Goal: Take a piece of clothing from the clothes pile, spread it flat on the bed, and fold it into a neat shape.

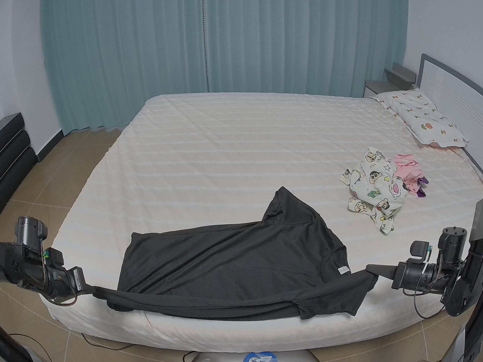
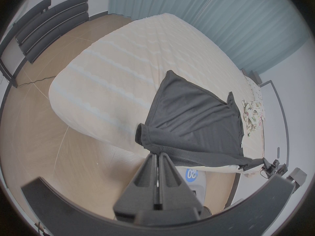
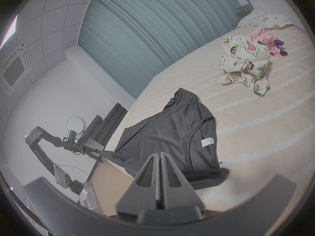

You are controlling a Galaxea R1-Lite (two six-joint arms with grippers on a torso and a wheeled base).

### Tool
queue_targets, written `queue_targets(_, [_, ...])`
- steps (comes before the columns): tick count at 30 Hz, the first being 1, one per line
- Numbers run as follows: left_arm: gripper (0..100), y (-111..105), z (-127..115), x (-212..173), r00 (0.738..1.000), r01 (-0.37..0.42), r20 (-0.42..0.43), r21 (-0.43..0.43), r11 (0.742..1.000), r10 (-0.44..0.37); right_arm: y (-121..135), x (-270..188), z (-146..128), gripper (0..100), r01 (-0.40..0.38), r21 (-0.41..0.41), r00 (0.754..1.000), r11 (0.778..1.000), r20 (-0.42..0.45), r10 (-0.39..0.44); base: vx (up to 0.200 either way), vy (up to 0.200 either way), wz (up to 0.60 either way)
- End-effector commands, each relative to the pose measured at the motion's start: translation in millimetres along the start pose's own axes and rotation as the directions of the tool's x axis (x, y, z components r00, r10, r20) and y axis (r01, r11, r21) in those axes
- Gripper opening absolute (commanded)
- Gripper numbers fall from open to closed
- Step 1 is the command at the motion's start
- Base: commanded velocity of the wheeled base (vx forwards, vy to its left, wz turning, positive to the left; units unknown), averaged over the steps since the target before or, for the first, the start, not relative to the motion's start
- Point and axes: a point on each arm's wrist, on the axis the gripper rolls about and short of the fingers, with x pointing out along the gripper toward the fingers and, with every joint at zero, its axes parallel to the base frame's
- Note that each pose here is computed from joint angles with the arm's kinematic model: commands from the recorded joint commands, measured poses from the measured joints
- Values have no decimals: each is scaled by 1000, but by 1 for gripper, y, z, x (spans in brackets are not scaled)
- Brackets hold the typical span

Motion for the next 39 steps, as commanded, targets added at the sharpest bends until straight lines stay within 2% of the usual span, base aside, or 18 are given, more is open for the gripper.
queue_targets(1, [0,4,15,20,999,-13,-45,-22,1000,12,-14,19,1,0,1,-4,1000,1000,-5,-1,0,0,0])
queue_targets(6, [0,8,30,42,997,-22,-76,-39,999,19,-33,44,4,0,3,-1,1000,1000,-2,-3,0,0,0])
queue_targets(16, [0,8,52,81,995,-14,-100,-31,999,11,-64,73,-7,0,58,29,998,998,-19,-57,0,0,0])
queue_targets(23, [0,9,65,108,993,-17,-121,-35,999,13,-76,87,-10,0,91,29,996,995,-8,-91,0,0,0])
queue_targets(30, [0,8,68,113,992,-20,-122,-30,999,16,-84,94,-12,0,100,32,995,994,-6,-100,0,0,0])
queue_targets(33, [0,-2,72,118,993,-16,-116,-37,999,12,-89,101,-15,0,99,34,995,994,-11,-99,0,0,0])
queue_targets(34, [100,-4,72,119,993,-19,-117,-42,999,14,-90,102,-16,100,99,36,995,994,-11,-99,0,0,0])
queue_targets(39, [100,-9,73,124,993,-60,-107,-54,997,54,-90,101,-15,100,97,48,995,994,-9,-97,0,0,0])
